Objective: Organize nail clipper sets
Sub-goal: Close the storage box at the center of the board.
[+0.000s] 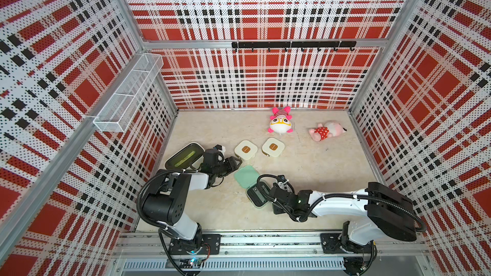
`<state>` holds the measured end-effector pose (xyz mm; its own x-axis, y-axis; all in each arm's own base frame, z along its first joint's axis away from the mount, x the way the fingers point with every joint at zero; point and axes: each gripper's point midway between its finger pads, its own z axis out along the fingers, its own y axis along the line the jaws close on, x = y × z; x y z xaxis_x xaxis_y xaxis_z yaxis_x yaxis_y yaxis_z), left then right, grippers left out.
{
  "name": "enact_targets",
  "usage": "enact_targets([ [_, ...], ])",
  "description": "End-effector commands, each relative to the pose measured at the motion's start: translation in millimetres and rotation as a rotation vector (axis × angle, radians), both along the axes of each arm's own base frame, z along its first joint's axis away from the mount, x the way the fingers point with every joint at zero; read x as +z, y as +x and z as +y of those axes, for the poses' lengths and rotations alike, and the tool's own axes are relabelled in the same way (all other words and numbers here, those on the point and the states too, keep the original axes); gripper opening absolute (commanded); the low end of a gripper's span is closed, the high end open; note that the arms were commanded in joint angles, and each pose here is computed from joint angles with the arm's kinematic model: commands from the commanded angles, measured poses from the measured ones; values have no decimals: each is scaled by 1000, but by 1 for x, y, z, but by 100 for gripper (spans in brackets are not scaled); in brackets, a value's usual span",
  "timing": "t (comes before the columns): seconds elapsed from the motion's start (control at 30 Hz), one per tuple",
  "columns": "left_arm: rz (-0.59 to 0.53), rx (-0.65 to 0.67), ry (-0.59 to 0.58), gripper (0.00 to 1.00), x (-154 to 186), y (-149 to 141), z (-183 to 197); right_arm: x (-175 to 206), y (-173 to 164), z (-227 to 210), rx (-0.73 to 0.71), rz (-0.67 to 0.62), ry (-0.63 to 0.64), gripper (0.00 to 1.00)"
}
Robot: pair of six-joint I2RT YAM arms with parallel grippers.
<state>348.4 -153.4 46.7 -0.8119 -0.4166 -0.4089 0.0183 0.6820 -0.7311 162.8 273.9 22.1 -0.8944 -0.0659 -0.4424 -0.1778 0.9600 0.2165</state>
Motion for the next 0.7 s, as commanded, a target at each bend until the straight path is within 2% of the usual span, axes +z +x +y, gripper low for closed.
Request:
enact_targets([
  [0.0,-53,-49,-54,60,5,-1,-8,0,2,8,-39,7,38,34],
  [0.33,-83,-138,-130,58,2,-12,-23,7,6,9,-71,8,96,38],
  [0.67,-142,-184,-182,57,30,-15,-36,3,13,5,-105,22,123,37],
])
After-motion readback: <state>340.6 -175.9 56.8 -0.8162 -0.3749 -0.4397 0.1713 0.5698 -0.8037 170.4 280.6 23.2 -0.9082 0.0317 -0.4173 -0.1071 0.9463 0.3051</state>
